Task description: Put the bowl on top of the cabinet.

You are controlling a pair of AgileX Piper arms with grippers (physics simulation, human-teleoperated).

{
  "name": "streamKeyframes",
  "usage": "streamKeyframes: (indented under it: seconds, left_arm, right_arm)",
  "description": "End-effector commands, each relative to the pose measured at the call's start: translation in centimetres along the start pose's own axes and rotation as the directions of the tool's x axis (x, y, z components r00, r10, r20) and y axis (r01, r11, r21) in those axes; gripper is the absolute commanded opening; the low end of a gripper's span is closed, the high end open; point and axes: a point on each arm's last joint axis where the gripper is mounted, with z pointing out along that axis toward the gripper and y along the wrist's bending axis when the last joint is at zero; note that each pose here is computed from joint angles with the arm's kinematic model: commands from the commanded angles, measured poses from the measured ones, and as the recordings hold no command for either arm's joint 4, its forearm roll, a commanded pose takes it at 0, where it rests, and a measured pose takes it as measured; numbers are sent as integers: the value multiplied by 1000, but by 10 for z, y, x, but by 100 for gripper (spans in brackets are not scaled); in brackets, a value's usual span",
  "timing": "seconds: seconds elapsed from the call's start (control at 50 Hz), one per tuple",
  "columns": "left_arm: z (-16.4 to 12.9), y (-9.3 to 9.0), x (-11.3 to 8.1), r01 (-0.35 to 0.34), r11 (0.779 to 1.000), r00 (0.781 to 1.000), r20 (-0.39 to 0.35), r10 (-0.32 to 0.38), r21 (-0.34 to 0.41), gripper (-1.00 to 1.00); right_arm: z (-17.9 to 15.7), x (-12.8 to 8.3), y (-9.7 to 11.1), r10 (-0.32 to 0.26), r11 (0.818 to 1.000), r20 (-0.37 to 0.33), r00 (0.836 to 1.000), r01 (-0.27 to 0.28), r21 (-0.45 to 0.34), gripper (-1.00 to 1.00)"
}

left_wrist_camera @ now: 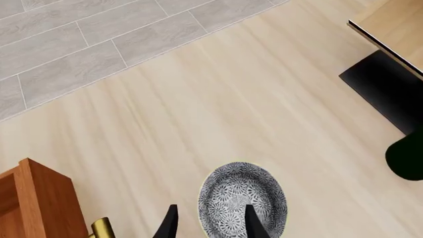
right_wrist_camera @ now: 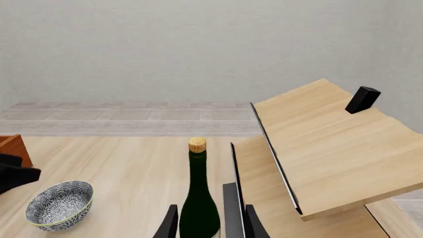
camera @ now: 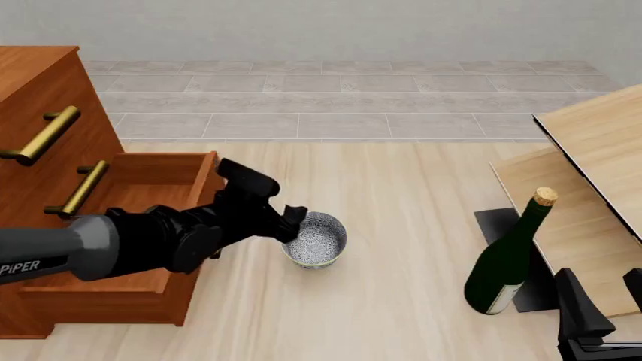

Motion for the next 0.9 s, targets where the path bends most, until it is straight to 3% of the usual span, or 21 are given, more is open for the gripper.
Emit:
streamKeyframes:
  seconds: [0.02,0.9]
  left_arm:
    - [13,0,8,-7,1000,1000,-14,7,0,100]
    - [42,6,23,-40,999,998,-40,39,-13,100]
  right_arm:
    - [0,0,0,0,1000,0,1000,0,0,100]
    - [0,0,0,0,1000,0,1000,0,0,100]
